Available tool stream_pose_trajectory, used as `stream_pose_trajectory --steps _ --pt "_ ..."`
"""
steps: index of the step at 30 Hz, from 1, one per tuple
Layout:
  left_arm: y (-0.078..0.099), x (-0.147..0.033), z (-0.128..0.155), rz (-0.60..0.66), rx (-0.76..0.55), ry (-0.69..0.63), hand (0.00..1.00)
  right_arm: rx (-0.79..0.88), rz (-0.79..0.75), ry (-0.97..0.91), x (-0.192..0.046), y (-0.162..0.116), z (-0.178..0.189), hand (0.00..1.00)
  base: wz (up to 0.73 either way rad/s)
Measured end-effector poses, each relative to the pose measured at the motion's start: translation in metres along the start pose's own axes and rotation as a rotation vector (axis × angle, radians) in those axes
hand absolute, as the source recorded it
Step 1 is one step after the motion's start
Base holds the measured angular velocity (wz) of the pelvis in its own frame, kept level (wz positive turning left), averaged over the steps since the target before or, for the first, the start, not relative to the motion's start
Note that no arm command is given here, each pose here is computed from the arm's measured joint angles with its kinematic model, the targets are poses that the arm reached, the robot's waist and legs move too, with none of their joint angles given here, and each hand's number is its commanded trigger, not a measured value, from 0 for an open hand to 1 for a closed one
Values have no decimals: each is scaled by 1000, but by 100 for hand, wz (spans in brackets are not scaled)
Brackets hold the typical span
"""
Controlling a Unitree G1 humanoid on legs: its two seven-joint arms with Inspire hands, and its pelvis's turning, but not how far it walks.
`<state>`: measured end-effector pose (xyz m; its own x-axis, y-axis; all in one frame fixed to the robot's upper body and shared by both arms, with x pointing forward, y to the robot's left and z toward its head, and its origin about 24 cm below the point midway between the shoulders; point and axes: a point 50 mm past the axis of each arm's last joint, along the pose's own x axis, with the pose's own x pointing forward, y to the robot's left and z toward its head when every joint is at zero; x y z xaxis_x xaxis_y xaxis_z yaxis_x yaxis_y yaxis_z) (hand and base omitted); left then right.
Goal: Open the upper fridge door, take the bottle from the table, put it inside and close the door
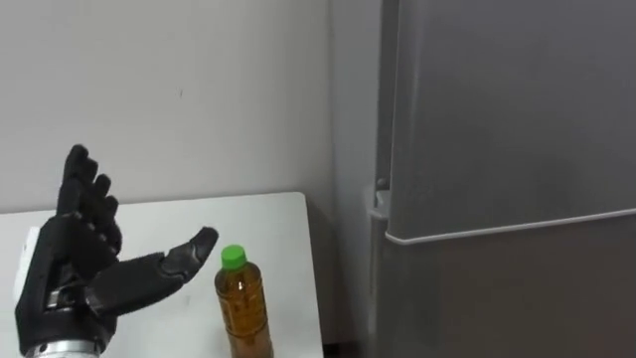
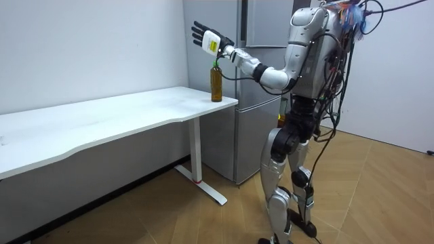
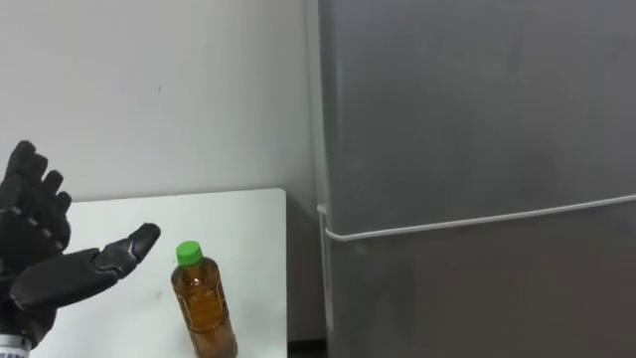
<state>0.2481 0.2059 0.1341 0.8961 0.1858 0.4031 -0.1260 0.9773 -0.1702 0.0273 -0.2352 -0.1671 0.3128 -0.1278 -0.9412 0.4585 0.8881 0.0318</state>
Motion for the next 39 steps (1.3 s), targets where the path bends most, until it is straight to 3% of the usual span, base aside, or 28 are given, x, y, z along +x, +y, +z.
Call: stream_pose_trajectory --steps 11,18,29,39 --pt "-32 6 10 -190 -38 -26 0 -8 0 6 2 1 5 0 0" --pt "-49 6 38 -306 -71 -144 0 -18 13 5 4 5 8 0 0" --pt "-63 1 56 -429 -88 -223 0 -37 23 1 6 10 14 0 0" --pt "-82 9 73 -549 -142 -308 0 -76 36 6 7 13 16 0 0"
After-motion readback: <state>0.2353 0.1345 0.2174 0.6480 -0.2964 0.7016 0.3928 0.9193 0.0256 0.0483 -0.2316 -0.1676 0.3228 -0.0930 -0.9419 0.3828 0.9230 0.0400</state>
